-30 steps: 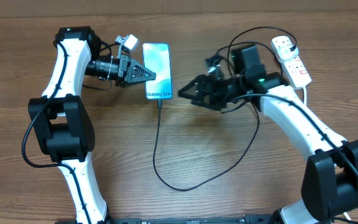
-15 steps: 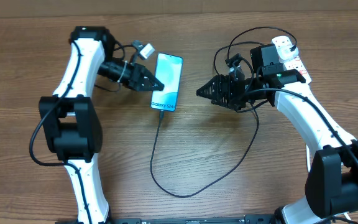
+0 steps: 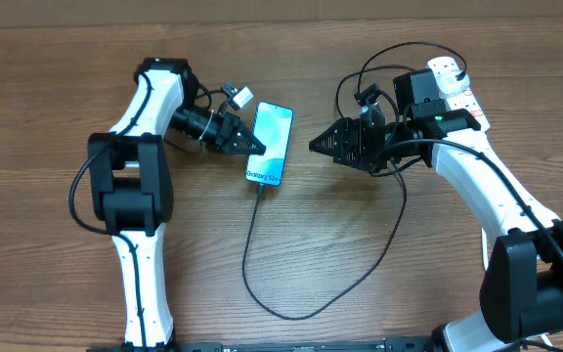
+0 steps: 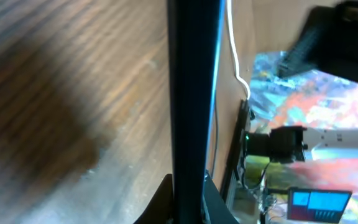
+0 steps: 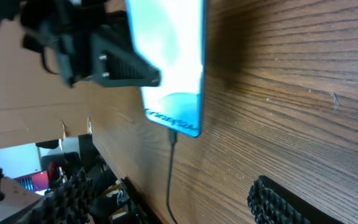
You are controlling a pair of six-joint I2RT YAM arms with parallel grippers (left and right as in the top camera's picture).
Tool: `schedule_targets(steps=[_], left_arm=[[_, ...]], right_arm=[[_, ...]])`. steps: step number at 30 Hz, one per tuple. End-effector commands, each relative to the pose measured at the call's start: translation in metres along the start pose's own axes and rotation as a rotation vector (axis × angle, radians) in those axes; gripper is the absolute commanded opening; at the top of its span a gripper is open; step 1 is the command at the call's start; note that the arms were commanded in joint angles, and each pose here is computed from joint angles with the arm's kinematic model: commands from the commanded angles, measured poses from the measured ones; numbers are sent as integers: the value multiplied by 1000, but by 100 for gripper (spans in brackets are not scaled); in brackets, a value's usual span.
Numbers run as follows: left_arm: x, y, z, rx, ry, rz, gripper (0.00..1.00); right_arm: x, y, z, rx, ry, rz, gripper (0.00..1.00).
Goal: Plug charger to phone and switch on socket
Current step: 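Lower the phone with the left gripper and lay it flat on the table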
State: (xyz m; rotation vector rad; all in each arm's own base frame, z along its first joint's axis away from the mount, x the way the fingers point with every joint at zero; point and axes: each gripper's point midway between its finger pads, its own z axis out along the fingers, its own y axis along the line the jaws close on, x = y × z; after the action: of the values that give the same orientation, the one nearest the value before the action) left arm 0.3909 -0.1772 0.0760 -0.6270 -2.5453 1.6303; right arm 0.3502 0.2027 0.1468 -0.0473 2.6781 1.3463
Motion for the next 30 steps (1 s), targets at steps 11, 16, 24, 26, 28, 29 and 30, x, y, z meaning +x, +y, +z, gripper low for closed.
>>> schedule_targets(steps=[11, 16, 24, 26, 28, 29, 30], left_arm=[[-13, 41, 16, 25, -48, -204, 4], [-11, 44, 16, 8, -39, -201, 4], [-8, 49, 16, -24, -21, -210, 8], [-8, 49, 16, -24, -21, -210, 9], [-8, 49, 16, -24, -21, -210, 12], [-8, 49, 16, -24, -21, -209, 13], [-8, 50, 16, -26, -21, -209, 14]], right_arm=[[-4, 2, 0, 1, -6, -19, 80], [-2, 1, 0, 2, -2, -13, 80], [-2, 1, 0, 2, -2, -13, 80], [-2, 1, 0, 2, -2, -13, 80], [-2, 1, 0, 2, -2, -13, 80], [-2, 1, 0, 2, -2, -13, 80], [-2, 1, 0, 2, -2, -13, 80]])
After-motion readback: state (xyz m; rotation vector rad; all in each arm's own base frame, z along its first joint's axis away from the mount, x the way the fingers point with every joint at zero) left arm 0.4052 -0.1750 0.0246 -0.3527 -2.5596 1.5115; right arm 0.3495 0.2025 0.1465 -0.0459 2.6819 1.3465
